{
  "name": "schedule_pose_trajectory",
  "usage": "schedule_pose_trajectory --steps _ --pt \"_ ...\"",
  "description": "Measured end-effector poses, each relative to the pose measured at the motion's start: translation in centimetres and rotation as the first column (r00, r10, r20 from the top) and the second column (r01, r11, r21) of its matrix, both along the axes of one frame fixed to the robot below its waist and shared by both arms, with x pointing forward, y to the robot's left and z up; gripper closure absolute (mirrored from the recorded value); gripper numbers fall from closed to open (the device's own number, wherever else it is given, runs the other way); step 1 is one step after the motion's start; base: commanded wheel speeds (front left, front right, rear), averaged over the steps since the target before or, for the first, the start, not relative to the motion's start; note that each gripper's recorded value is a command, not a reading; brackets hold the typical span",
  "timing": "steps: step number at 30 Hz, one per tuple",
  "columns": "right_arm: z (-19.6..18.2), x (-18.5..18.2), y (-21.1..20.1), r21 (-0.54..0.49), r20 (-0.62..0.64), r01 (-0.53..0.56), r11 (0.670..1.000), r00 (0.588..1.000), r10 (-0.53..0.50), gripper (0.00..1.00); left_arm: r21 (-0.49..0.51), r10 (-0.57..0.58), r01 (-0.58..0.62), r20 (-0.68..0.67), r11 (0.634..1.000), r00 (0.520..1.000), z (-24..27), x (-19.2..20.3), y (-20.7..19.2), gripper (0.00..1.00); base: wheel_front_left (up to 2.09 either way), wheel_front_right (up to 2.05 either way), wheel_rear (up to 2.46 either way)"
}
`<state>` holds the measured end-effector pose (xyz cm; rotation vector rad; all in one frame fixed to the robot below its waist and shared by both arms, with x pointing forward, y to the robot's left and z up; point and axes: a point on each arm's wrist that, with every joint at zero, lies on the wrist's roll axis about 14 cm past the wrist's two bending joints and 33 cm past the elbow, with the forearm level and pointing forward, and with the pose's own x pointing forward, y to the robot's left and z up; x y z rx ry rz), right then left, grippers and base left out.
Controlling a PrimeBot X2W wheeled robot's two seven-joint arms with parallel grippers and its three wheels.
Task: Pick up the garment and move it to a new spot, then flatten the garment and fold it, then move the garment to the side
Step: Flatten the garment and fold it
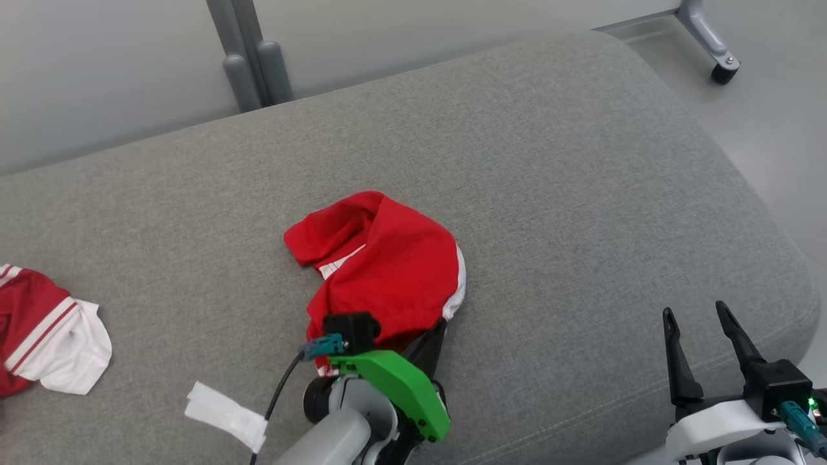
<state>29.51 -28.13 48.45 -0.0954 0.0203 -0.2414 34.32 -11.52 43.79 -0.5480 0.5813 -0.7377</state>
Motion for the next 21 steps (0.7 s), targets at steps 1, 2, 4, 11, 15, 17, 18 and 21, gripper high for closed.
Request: schedule_pose_trajectory --steps 1,2,4,11,15,17,18,21 --pt "0.0 0.1 0.1 0.000 0.001 -0.002 1.000 1.000 0.002 0.00 -0.013 -0.023 0.023 0.022 1.000 0.999 0.9 0.1 -0.4 1.00 0.00 0.00 0.00" --pt "0.0 0.2 0.1 0.001 0.001 -0.003 1.000 1.000 0.003 0.00 -0.029 -0.052 0.054 0.048 0.998 0.997 2.0 0.2 -0.9 1.00 0.00 0.00 0.00" --pt "0.0 0.2 0.2 0.003 0.001 -0.006 1.000 1.000 0.006 0.00 -0.052 -0.108 0.115 0.118 0.992 0.987 4.4 0.6 -1.4 1.00 0.00 0.00 0.00" --pt "0.0 0.4 1.0 0.018 0.011 -0.028 0.999 1.000 0.027 0.00 -0.012 -0.274 0.290 0.293 0.957 0.916 12.9 2.0 -1.4 1.00 0.00 0.00 0.00" --pt "0.3 0.3 0.9 0.026 0.025 -0.020 0.999 1.000 0.019 0.00 -0.049 -0.308 0.338 0.310 0.940 0.900 17.7 3.0 -1.9 1.00 0.00 0.00 0.00" --pt "0.5 0.3 0.9 0.029 0.033 -0.018 0.999 0.999 0.017 0.00 -0.061 -0.319 0.356 0.327 0.932 0.890 20.0 3.6 -2.4 1.00 0.00 0.00 0.00" --pt "0.7 0.2 0.9 0.031 0.037 -0.014 0.999 0.999 0.013 0.00 -0.064 -0.323 0.365 0.339 0.929 0.884 21.1 3.8 -2.7 1.00 0.00 0.00 0.00" --pt "1.0 -0.1 0.4 0.032 0.049 0.005 0.999 0.999 -0.006 0.00 -0.076 -0.346 0.397 0.360 0.915 0.866 23.7 4.0 -4.0 1.00 0.00 0.00 0.00"
